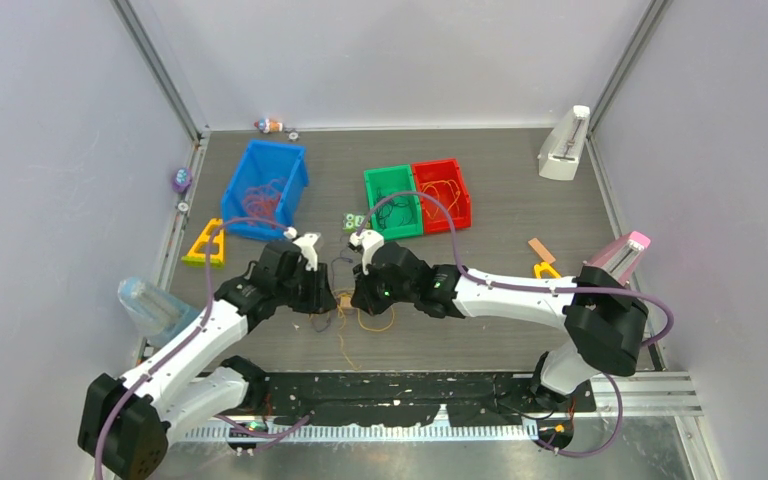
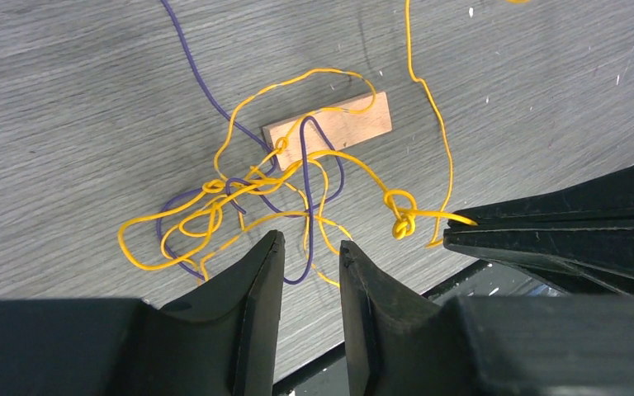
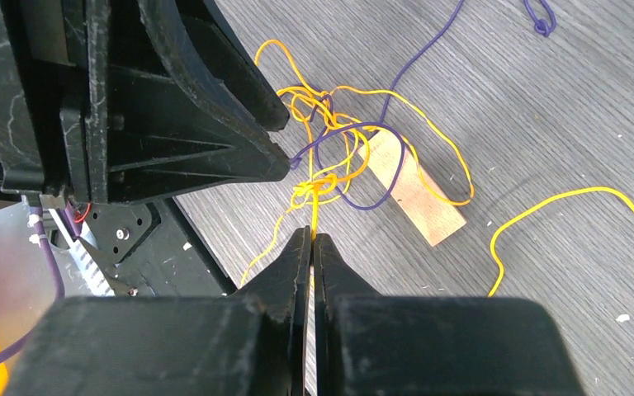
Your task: Untangle the cables
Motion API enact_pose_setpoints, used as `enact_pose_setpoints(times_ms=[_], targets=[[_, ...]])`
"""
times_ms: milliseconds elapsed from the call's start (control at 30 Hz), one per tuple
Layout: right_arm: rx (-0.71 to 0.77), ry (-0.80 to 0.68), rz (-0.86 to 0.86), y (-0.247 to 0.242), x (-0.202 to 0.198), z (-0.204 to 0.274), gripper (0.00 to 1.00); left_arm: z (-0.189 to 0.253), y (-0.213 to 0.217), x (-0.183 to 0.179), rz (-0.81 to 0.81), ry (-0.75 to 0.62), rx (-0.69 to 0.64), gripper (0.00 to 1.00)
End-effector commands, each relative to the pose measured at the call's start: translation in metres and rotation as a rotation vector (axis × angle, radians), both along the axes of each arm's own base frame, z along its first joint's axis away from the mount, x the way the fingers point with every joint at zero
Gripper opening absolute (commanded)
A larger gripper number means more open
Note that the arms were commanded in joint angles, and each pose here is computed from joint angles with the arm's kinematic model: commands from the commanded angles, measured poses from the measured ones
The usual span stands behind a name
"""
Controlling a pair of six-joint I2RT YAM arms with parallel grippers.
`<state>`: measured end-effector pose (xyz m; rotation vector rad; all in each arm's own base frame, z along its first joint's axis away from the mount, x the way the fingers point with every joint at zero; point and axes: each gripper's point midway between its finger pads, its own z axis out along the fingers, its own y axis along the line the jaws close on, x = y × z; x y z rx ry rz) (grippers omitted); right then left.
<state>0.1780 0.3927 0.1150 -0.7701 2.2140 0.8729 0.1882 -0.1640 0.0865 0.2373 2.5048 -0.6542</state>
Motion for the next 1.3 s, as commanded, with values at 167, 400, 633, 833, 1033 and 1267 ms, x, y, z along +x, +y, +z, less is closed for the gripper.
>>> enact_pose_setpoints(times_ms=[167, 400, 633, 833, 1033, 1267], targets=[[0.057, -0.039, -0.015, 0.01, 0.008, 0.02, 0.05, -0.006, -0.009, 0.003, -0.038, 0.013, 0.027, 0.31], [0.029, -0.037, -0.063, 0.0, 0.013, 0.017, 0.05, -0.007, -0.013, 0.009, -0.038, 0.008, 0.028, 0.0], [-0.102, 0.036, -0.323, -0.084, 0.043, -0.022, 0.05, 0.059, 0.006, 0.02, 0.073, -0.192, -0.025, 0.0], [-0.071, 0.035, -0.578, -0.195, 0.067, -0.018, 0.05, 0.123, 0.045, 0.027, 0.219, -0.327, -0.09, 0.0], [-0.148, -0.025, -1.001, -0.322, 0.077, 0.0, 0.05, 0.165, 0.105, 0.034, 0.476, -0.442, -0.086, 0.0], [-0.114, -0.157, -1.225, -0.376, 0.067, 0.047, 0.05, 0.181, 0.121, 0.033, 0.574, -0.521, -0.107, 0.0]])
